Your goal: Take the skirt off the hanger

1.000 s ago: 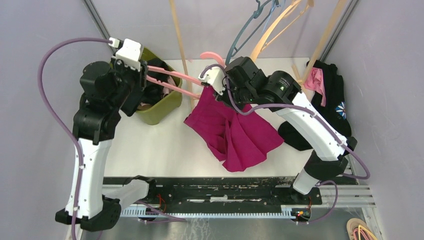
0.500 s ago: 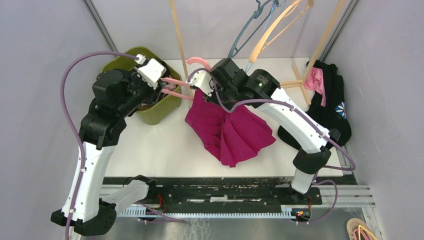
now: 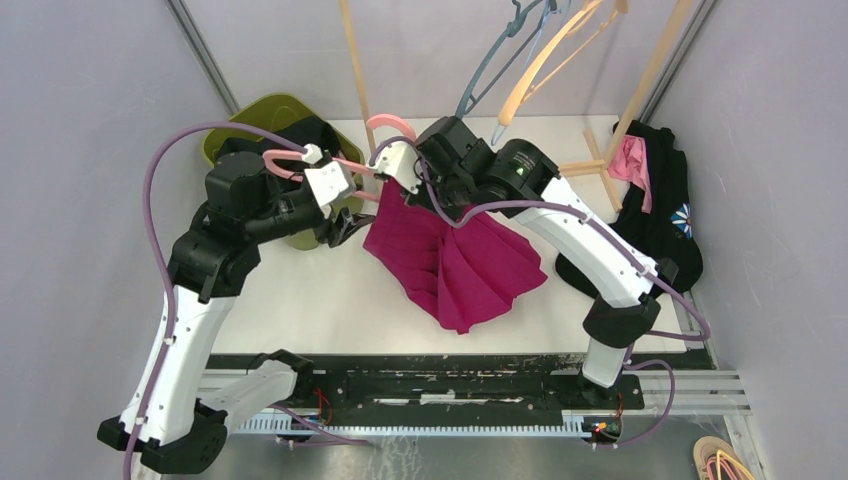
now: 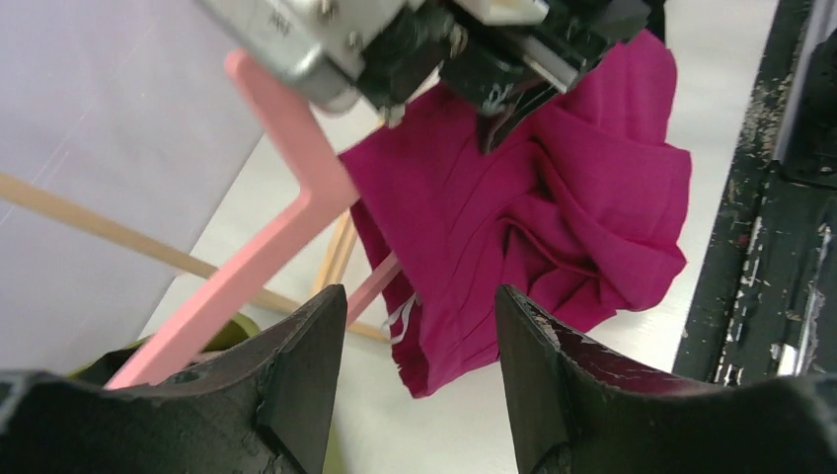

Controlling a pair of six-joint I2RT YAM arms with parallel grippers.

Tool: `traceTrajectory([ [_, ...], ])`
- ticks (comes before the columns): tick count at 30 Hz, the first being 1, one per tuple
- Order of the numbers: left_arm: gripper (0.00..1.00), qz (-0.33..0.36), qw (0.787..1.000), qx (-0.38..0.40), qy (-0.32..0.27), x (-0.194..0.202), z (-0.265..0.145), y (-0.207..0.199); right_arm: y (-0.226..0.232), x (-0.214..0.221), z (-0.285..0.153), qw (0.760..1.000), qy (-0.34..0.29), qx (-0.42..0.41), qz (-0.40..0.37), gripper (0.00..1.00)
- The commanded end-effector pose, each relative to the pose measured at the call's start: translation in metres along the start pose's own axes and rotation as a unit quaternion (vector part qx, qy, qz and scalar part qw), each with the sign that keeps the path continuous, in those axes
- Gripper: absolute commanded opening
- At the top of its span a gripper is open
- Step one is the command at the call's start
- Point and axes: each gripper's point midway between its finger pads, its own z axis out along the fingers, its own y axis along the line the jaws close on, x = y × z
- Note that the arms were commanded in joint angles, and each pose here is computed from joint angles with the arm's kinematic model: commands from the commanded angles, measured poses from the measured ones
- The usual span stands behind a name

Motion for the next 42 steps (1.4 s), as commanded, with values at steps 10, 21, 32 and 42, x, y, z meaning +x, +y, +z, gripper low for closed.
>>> traceTrajectory([
  [10,0.64,-0.003,0.996,0.083,-0.033,0.0,0.007,-0.036,0.001,-0.045,-0.021,0.996,-0.083,0.023,-0.015,0.01],
  [21,0.63,-0.023,0.996,0.081,-0.032,0.024,0.018,-0.042,0.002,-0.053,-0.034,0.994,-0.103,0.024,-0.018,0.01],
  [32,0.66,-0.013,0.997,0.039,-0.07,0.022,0.036,-0.023,0.017,-0.058,-0.046,0.992,-0.12,-0.005,-0.024,0.01],
  [42,0.66,-0.001,0.997,-0.007,-0.074,0.046,0.052,-0.009,0.03,-0.067,-0.059,0.989,-0.142,-0.021,-0.04,0.01],
])
